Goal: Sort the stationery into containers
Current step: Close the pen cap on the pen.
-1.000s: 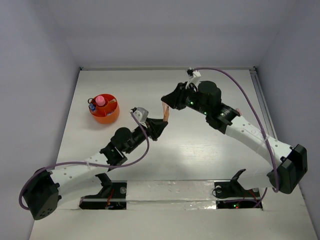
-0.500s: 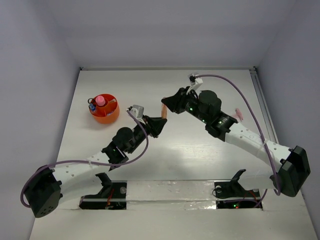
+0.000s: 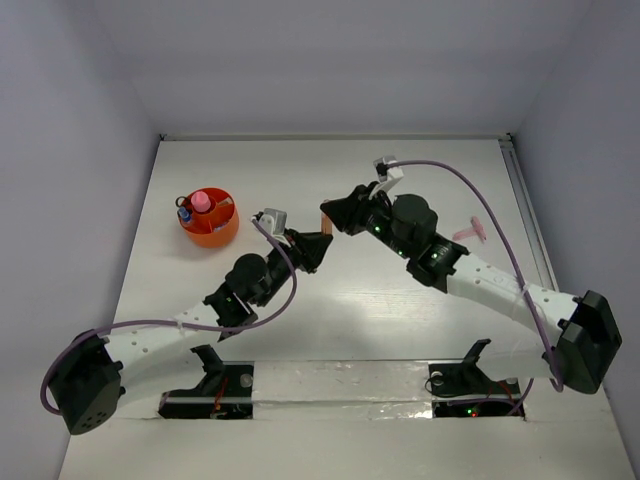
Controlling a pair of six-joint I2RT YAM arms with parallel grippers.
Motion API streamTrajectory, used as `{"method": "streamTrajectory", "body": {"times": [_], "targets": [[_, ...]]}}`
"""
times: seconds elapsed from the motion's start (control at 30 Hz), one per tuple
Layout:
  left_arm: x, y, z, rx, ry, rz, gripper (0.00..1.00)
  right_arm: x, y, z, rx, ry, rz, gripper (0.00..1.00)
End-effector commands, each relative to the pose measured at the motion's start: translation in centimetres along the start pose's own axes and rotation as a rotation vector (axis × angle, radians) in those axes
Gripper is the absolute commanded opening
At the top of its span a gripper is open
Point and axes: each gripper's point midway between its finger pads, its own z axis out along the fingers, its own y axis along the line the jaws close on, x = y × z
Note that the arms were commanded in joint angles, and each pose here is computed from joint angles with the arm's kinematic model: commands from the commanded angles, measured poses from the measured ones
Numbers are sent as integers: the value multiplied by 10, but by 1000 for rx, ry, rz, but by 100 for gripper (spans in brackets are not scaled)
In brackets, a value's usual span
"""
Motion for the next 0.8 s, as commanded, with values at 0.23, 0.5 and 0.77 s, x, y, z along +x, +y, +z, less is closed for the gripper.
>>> {"method": "streamTrajectory", "body": {"times": [0.23, 0.5, 0.77], "targets": [[-104, -36, 0, 21, -255, 16, 0, 53, 2, -22, -21, 97, -28, 0], [-137, -34, -6, -21, -328, 59, 0, 133, -15, -45, 8, 285, 24, 0], [-186, -44, -1, -15, -398, 109, 0, 189, -24, -68, 41, 399, 96, 0]]}}
